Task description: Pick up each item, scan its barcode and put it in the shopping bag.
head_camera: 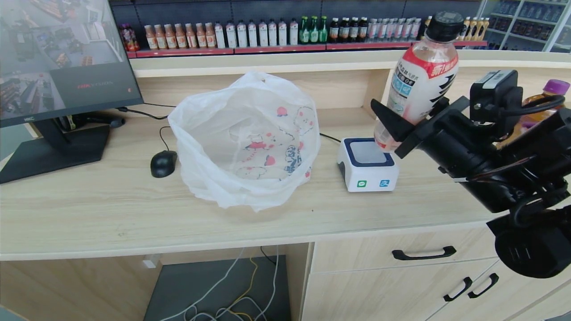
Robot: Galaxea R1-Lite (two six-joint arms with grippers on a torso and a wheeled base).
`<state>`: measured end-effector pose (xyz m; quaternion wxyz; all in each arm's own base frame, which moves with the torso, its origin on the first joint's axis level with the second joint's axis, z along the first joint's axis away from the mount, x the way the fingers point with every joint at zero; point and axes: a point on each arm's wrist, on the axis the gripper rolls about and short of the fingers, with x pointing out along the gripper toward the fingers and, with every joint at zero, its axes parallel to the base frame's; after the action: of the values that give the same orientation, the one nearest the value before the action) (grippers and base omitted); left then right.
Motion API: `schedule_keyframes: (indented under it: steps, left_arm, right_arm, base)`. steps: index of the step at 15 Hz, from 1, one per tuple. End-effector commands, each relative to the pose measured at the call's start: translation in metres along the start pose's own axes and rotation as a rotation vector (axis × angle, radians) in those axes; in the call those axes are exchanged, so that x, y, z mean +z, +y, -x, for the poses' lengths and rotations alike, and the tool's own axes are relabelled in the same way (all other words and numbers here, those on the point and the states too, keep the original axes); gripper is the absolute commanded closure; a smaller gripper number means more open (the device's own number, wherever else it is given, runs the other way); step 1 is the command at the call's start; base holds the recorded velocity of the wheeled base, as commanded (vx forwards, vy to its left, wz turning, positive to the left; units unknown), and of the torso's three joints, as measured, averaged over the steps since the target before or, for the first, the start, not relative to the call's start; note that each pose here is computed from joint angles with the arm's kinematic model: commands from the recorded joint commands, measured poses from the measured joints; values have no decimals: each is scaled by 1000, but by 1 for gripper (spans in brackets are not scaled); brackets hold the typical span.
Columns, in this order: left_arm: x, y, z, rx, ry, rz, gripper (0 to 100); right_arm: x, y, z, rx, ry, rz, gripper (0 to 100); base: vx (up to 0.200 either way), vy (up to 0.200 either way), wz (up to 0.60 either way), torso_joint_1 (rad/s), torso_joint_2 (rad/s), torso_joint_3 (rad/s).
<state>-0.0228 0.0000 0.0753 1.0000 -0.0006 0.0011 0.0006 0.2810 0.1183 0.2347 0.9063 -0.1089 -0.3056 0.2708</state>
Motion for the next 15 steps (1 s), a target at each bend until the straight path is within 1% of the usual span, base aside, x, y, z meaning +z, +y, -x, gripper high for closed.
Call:
schedule_keyframes:
  steps: [1, 2, 3, 5, 7, 8, 15]
  left_arm:
    - [0, 0, 0, 0, -1, 0, 0]
    - [0, 0, 0, 0, -1, 0, 0]
    - [0, 0, 0, 0, -1, 0, 0]
    - [0, 0, 0, 0, -1, 0, 0]
    - [0, 0, 0, 0, -1, 0, 0]
    - [0, 0, 0, 0, -1, 2, 0]
    - [0, 0, 0, 0, -1, 6, 0]
  right_arm:
    - [12, 2, 19, -57, 33, -45, 100]
    - [12, 4, 26, -104, 64, -65, 100]
    - [14, 5, 25, -135, 65, -79, 100]
    - [16, 18, 21, -208, 76, -164, 100]
    - [15, 24, 19, -250, 87, -210, 100]
    - [13, 25, 19, -251, 94, -223, 100]
    - [14, 25, 21, -250, 92, -243, 100]
  base:
    - [0, 0, 0, 0, 0, 0]
    - [0, 0, 0, 0, 0, 0]
    - [0, 0, 0, 0, 0, 0]
    - [0, 0, 0, 0, 0, 0]
    - [0, 0, 0, 0, 0, 0]
    - [0, 0, 0, 0, 0, 0]
    - [0, 200, 0, 2, 2, 4]
